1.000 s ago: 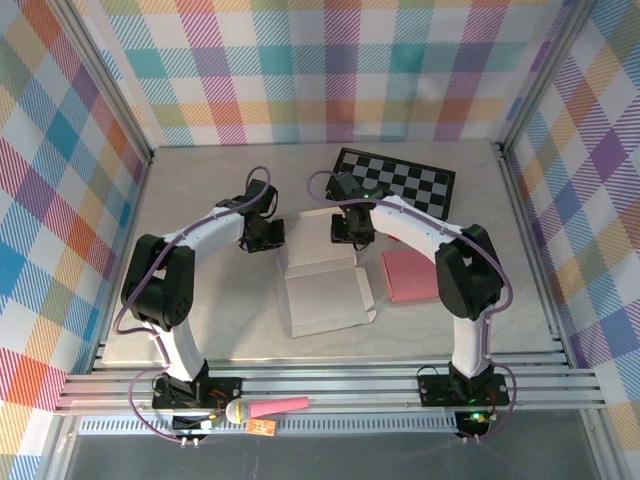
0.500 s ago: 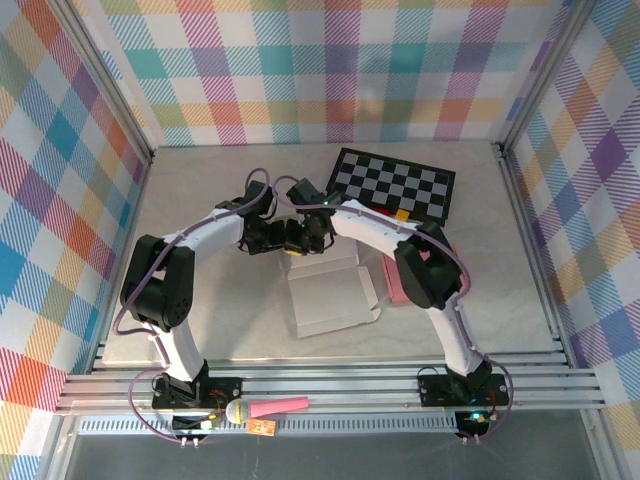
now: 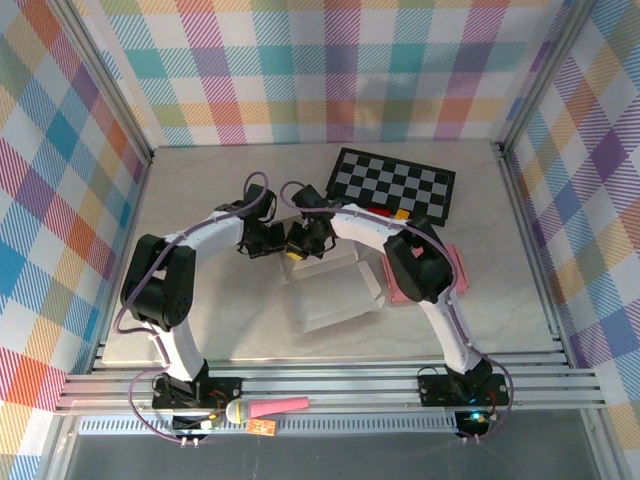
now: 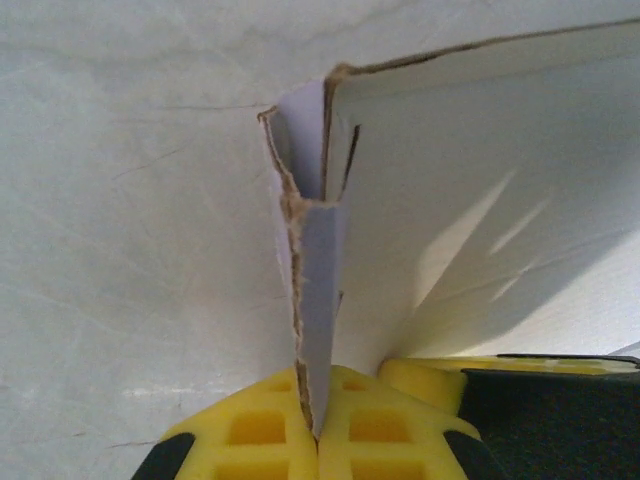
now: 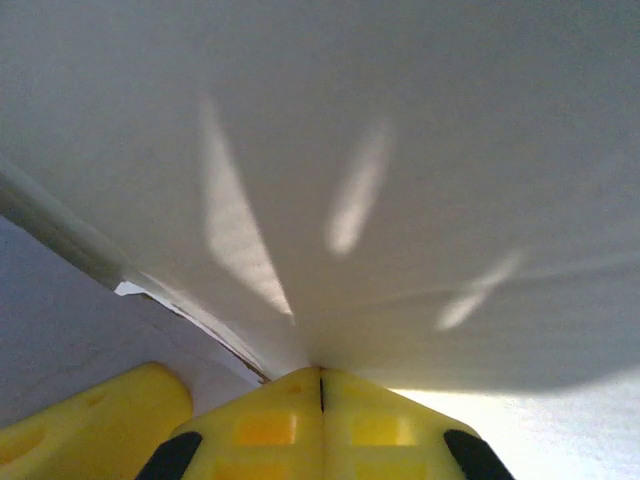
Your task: Fold the paper box
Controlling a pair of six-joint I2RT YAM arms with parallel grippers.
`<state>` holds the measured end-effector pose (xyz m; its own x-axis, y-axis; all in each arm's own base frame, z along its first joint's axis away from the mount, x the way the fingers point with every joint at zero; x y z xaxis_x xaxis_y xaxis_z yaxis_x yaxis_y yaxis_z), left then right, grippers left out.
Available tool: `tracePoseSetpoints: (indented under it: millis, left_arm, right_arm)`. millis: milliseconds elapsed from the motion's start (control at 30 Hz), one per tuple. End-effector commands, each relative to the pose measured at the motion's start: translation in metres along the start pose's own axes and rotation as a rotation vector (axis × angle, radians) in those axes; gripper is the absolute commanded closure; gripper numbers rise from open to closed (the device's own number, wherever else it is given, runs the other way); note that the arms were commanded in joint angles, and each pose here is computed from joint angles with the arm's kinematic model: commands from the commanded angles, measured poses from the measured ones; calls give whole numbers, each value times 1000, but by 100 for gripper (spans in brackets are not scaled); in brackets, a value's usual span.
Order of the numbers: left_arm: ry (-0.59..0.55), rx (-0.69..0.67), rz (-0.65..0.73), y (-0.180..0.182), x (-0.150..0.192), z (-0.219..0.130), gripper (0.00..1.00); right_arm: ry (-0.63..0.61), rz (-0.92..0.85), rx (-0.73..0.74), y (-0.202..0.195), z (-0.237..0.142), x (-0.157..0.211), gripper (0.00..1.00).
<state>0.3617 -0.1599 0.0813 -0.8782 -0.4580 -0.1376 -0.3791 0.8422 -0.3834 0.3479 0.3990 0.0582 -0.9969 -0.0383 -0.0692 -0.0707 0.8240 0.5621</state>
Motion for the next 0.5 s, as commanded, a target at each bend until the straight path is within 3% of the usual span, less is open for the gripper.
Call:
tracePoseSetpoints:
  millis: [0, 267, 467]
  left_arm:
    - [5, 84, -12, -14, 0, -10, 100]
    - [-3, 148, -19, -24, -3, -16, 100]
    - [24, 242, -14, -33, 1, -19, 100]
  right_arm:
    - [-15, 56, 7, -15, 10, 0, 100]
    - [3, 111, 62, -27, 13, 3, 100]
    - [49, 206, 215, -58, 15, 19, 100]
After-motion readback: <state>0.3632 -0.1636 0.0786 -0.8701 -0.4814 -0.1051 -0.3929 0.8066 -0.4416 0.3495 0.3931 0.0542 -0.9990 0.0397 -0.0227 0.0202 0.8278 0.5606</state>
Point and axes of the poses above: each hand's point on the last joint's axis, 136 mm out from that joint toward the fingers, its own z axis out along the fingers, its own y axis along the line the jaws close on, x = y × z, the point moved 3 cm from there along -z, back along the fingers, and after that the axes turned 15 degrees about -z, right-handed, at the moved point
